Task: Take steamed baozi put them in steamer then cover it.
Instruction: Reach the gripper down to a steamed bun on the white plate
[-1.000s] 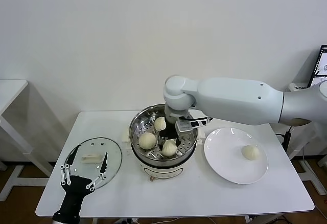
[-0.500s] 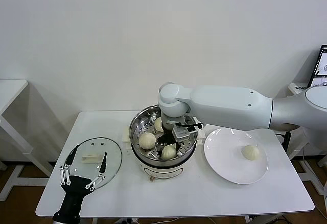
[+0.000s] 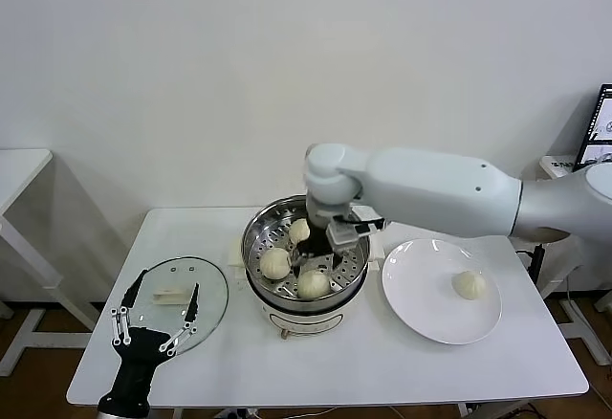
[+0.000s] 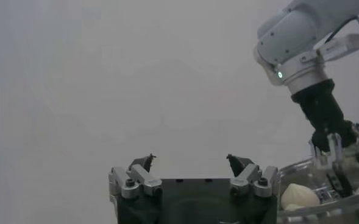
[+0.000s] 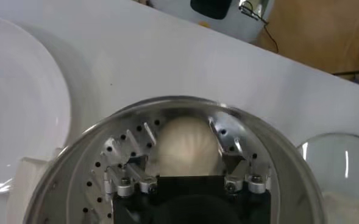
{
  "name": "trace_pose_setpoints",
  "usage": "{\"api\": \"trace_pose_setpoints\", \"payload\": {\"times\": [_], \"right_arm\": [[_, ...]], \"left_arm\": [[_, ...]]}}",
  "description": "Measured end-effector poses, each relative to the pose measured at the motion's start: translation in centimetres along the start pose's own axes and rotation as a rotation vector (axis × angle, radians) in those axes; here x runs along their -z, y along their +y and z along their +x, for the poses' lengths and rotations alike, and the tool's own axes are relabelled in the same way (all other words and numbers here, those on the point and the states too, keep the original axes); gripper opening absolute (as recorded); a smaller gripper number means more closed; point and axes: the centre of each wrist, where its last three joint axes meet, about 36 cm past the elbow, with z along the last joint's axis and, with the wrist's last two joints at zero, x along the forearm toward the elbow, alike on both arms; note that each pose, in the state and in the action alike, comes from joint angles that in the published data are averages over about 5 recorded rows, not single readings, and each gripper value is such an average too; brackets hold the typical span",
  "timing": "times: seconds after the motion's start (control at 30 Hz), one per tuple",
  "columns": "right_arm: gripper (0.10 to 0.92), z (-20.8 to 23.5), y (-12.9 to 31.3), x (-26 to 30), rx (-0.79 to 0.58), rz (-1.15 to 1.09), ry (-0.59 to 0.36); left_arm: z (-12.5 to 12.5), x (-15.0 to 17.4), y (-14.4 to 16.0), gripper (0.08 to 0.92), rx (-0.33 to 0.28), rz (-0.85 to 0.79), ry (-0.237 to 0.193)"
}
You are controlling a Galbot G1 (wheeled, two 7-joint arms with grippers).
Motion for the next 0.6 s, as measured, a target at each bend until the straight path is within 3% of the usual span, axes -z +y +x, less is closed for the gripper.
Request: {"api": "trace_pose_setpoints", "payload": {"times": [0.33, 0.6], "right_arm": [[0.823, 7.1, 12.8, -3.6, -0.139, -0.695, 0.069], [0.823, 6.6, 26.4, -3.7, -0.149, -1.227, 0.077]], "left_arm": [[-0.3, 0.0, -0.2, 0.823, -0.008, 0.005, -0.004], [-0.4, 0.1, -0.2, 0.823, -0.011, 0.002, -0.004]]}}
